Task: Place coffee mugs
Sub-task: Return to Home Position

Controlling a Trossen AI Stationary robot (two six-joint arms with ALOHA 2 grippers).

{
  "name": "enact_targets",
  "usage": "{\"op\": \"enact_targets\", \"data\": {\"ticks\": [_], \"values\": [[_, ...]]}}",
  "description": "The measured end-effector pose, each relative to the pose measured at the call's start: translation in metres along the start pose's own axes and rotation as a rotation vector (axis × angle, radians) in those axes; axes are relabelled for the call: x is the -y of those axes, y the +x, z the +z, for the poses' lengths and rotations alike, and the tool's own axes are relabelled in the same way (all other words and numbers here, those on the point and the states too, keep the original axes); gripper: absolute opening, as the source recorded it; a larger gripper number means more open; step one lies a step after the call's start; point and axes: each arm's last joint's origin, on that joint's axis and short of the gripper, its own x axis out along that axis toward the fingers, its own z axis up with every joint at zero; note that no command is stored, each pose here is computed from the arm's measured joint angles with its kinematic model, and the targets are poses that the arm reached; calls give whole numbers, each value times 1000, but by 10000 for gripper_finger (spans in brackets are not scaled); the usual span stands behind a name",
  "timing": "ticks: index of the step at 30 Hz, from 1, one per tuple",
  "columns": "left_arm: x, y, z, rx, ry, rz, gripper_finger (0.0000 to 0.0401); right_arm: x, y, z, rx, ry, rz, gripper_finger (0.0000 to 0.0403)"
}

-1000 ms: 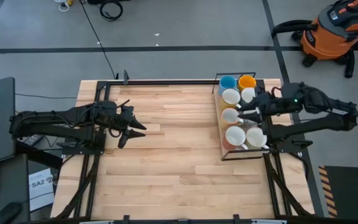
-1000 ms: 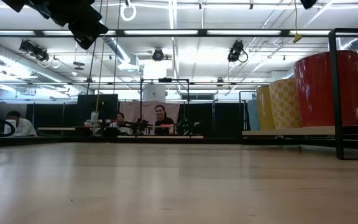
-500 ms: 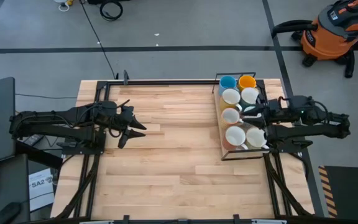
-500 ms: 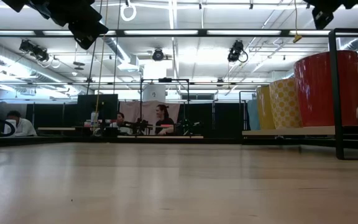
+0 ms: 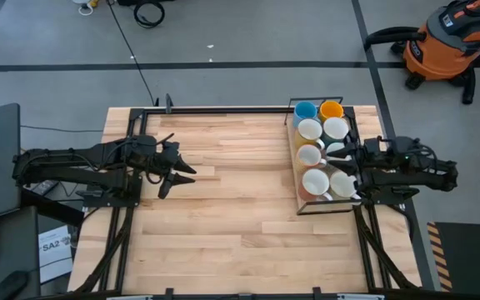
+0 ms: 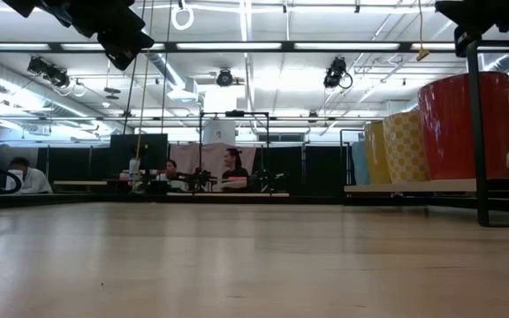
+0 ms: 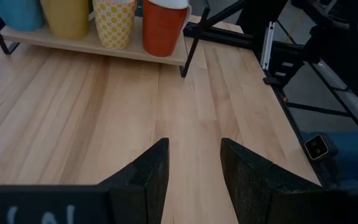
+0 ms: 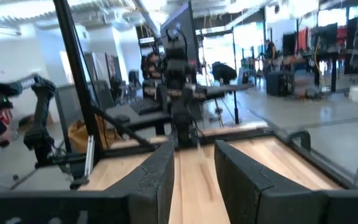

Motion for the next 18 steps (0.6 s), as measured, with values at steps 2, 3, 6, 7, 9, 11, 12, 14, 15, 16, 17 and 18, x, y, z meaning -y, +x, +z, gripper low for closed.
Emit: {"op": "enact_targets", "data": {"ticks": [2, 3, 6, 7, 9, 11, 12, 14, 15, 16, 17, 18], "values": [[0, 0, 0, 1, 0, 1, 151, 1, 3, -3, 16, -5, 2, 120], [0, 0, 0, 1, 0, 1, 151, 1, 4, -7, 12, -6, 1, 120], [0, 0, 0, 0, 1, 0, 151, 2, 8, -14, 31, -7, 3, 120], [0, 0, 0, 0, 1, 1, 151, 3, 10, -17, 35, -7, 4, 120], [0, 0, 0, 1, 1, 1, 151, 4, 14, -26, 29, -8, 3, 120], [0, 0, 0, 0, 1, 1, 151, 5, 17, -32, 42, -8, 5, 120], [0, 0, 0, 1, 1, 1, 151, 5, 18, -35, 51, -8, 6, 120], [0, 0, 0, 0, 1, 1, 151, 6, 20, -43, 45, -8, 5, 120], [0, 0, 0, 1, 1, 1, 151, 7, 22, -47, 40, -9, 5, 120], [0, 0, 0, 1, 1, 1, 151, 7, 23, -50, 41, -8, 5, 120], [0, 0, 0, 0, 1, 1, 151, 8, 23, -53, 45, -9, 5, 120], [0, 0, 0, 1, 1, 1, 151, 8, 24, -56, 46, -9, 5, 120]]}}
